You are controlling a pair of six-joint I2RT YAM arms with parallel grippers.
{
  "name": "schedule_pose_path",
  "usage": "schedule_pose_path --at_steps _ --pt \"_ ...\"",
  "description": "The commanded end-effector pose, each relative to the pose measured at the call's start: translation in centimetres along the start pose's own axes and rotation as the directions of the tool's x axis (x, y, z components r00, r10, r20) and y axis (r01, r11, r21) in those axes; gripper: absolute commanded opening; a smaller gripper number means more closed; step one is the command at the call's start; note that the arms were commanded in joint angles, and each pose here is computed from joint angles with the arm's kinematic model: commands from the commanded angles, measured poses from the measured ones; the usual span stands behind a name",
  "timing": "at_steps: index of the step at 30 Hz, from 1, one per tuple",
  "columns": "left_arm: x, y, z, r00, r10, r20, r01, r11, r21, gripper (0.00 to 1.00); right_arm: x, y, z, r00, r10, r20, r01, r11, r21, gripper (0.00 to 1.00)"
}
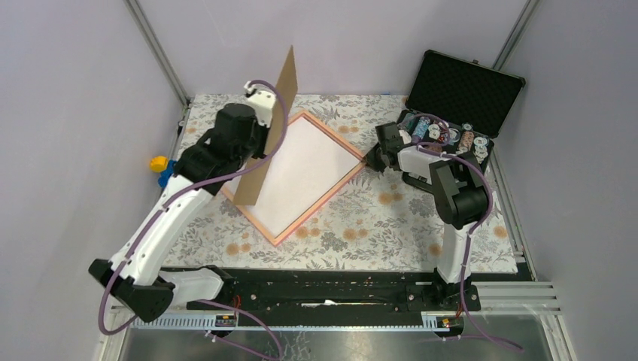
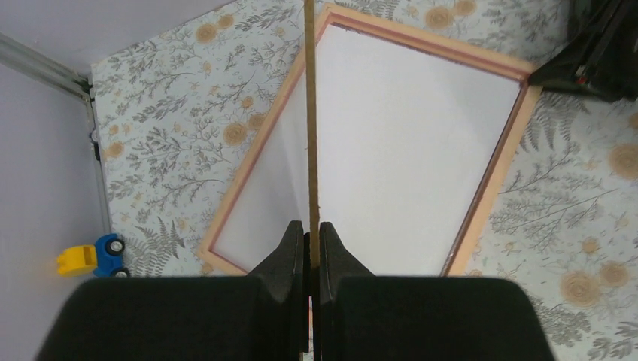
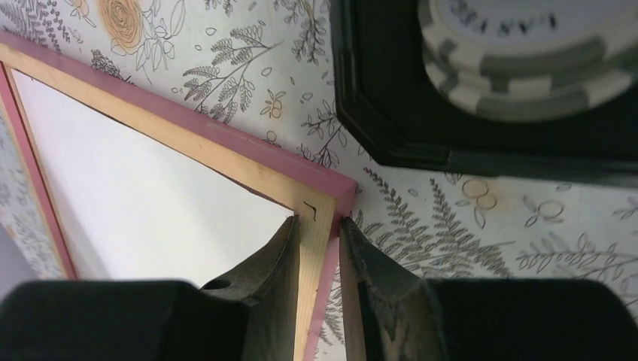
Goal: Put the photo into the frame
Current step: Move the photo frame to the center of the board, then turn over the photo frame item on the photo frame.
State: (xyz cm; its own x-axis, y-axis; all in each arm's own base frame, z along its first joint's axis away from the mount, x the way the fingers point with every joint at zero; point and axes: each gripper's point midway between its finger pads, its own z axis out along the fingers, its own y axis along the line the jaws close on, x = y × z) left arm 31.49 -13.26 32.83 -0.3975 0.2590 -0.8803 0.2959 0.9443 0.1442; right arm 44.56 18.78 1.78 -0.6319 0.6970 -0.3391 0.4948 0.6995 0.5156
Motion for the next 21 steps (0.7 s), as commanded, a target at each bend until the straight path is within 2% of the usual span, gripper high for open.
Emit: schedule_pose_path --at_steps 1,8,13,21 --pt "-6.1 -1.0 -0.4 0.981 0.085 0.175 -0.079 0.996 -0.037 0.00 -1.4 -3.3 0.1 0.981 -0.190 0.027 0.187 0.978 0.093 0.00" --pt "-5.2 -3.1 0.8 0.952 0.304 0.039 -0.294 0.940 -0.172 0.00 -1.2 -2.8 0.2 0.987 -0.160 -0.007 0.160 0.987 -0.026 0.00" --pt "-5.3 -3.8 0.9 0.925 0.380 -0.007 -0.371 0.897 -0.240 0.00 -0.3 -2.9 0.9 0.989 -0.127 -0.072 0.122 0.990 -0.072 0.00" --pt "-1.6 -5.7 3.1 0.833 0.532 -0.154 -0.554 0.799 -0.235 0.00 -0.6 -3.3 0.5 0.992 -0.112 -0.052 0.109 0.992 -0.064 0.03"
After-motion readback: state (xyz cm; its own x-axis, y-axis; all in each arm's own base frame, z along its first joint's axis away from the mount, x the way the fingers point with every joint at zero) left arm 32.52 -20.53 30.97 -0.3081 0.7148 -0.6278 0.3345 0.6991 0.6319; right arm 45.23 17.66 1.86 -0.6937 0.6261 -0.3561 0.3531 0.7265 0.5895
